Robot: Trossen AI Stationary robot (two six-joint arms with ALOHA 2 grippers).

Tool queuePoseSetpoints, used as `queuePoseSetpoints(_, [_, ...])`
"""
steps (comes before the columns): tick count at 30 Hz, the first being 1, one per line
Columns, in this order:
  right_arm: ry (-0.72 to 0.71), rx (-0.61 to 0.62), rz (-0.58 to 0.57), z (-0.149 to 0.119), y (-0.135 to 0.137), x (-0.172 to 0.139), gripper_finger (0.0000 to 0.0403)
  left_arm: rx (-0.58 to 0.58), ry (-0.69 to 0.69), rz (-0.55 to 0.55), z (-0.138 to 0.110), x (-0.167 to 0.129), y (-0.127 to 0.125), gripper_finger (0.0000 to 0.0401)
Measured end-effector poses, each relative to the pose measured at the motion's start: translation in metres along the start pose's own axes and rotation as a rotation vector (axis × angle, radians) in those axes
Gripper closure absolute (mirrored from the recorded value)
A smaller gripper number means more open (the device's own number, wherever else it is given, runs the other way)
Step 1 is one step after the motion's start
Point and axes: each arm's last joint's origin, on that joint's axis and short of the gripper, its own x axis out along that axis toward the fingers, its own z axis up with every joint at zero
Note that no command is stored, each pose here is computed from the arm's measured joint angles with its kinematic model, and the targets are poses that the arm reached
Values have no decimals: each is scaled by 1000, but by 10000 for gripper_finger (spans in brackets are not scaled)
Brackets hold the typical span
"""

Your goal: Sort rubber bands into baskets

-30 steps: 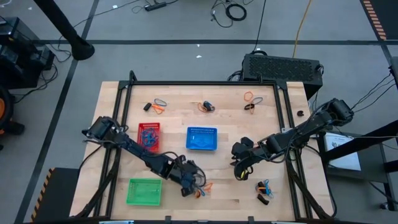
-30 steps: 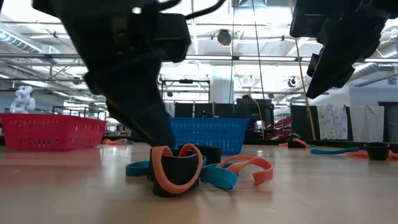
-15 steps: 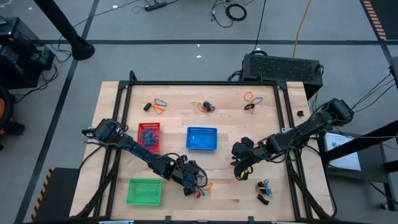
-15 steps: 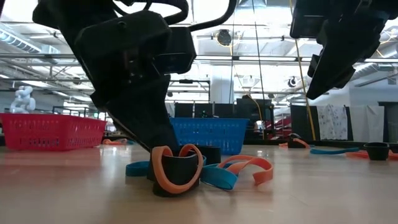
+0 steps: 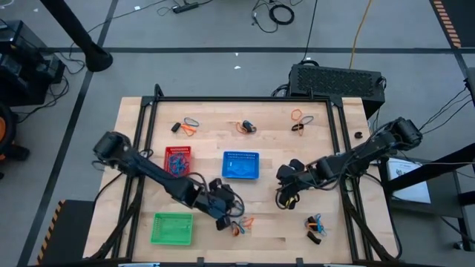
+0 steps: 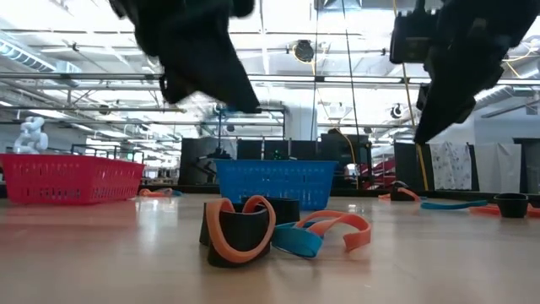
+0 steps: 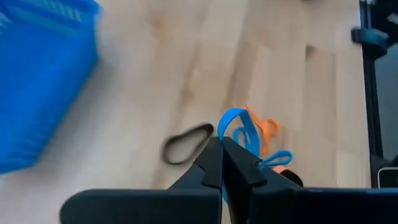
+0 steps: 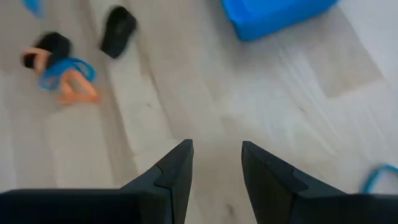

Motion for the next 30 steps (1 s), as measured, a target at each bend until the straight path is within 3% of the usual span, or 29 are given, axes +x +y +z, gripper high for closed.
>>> queuePoseSetpoints(4, [60, 59, -105, -2, -14, 1, 273, 37, -8, 72, 9, -34, 9, 399])
queuePoseSetpoints(10, [132, 189, -232, -2, -34, 0, 273, -21, 51, 213, 13, -87, 38, 400])
queuePoseSetpoints(15, [132, 303, -240, 2, -39, 1, 273, -70, 150, 337, 9, -131, 68, 400])
queuePoseSetpoints(22, [110, 415, -248, 3, -40, 1, 273, -139, 245, 523, -16, -185, 111, 400])
queuePoseSetpoints(26, [90, 415, -267, 3, -40, 1, 273, -207, 218, 493, -38, -193, 132, 400])
queuePoseSetpoints(30, [89, 450, -281, 4, -43, 1, 273, -284, 202, 420, -62, -183, 149, 400])
